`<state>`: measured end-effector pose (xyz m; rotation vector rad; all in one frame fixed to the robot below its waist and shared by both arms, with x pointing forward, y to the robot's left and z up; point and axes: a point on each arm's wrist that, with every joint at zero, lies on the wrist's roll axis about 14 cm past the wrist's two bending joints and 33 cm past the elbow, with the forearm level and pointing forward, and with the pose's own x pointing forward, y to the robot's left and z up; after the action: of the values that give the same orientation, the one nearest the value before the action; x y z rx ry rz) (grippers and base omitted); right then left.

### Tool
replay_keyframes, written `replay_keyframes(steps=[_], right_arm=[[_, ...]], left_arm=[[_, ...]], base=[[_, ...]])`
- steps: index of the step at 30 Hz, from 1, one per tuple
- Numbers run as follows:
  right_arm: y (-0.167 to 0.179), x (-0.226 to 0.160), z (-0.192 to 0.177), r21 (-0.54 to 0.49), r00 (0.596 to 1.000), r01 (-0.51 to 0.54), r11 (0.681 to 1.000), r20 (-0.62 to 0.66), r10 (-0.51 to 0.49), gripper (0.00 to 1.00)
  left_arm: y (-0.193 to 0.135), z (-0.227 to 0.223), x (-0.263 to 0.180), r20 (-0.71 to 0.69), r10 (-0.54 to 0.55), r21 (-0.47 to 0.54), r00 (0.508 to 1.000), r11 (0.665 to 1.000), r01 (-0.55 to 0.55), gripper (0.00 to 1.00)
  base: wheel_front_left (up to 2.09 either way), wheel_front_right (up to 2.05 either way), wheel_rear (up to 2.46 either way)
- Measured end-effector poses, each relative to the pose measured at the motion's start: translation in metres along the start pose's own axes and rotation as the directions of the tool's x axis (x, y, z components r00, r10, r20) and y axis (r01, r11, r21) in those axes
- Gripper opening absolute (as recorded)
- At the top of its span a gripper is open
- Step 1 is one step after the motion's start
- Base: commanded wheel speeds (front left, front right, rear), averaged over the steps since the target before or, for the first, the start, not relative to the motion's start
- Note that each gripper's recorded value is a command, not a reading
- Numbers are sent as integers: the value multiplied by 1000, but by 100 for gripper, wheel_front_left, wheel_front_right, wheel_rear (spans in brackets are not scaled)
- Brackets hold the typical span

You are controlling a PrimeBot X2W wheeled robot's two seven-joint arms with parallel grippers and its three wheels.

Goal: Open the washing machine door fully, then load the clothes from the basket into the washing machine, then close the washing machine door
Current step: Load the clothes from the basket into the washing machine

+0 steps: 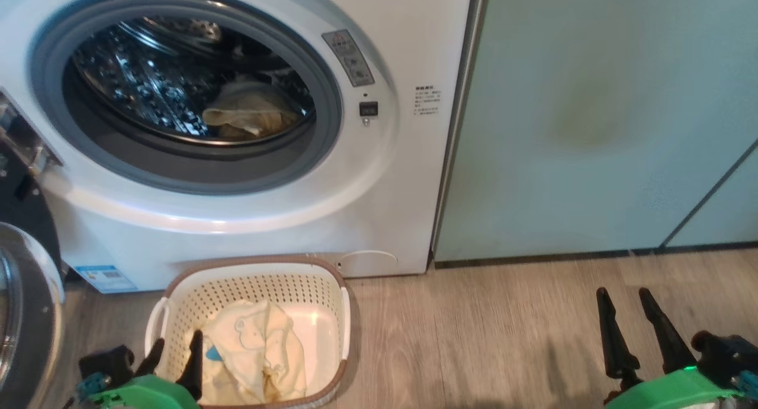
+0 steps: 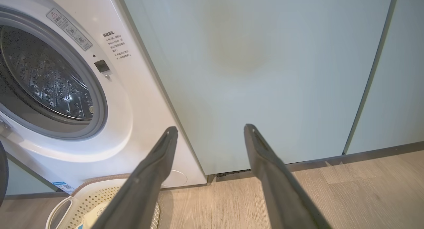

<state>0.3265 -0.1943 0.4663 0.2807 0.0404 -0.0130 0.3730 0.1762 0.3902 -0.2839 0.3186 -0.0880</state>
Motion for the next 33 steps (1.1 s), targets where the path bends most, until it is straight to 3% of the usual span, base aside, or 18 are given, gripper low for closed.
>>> replay_keyframes(steps=[9, 22, 33], right_arm=[[-8, 21, -1, -15, 1000, 19, 1000, -14, -20, 100], [-26, 50, -20, -52, 995, 62, 997, -75, -66, 100], [-34, 86, -43, -87, 990, 64, 994, -123, -74, 100]], left_arm=[[1, -53, 40, -249, 25, -9, 968, 1000, -28, 100], [8, -126, 82, -570, 73, 4, 818, 996, -86, 100], [19, -167, 117, -706, 92, 23, 702, 994, -106, 100]], base=[[0, 0, 0], [0, 0, 0], [0, 0, 0]])
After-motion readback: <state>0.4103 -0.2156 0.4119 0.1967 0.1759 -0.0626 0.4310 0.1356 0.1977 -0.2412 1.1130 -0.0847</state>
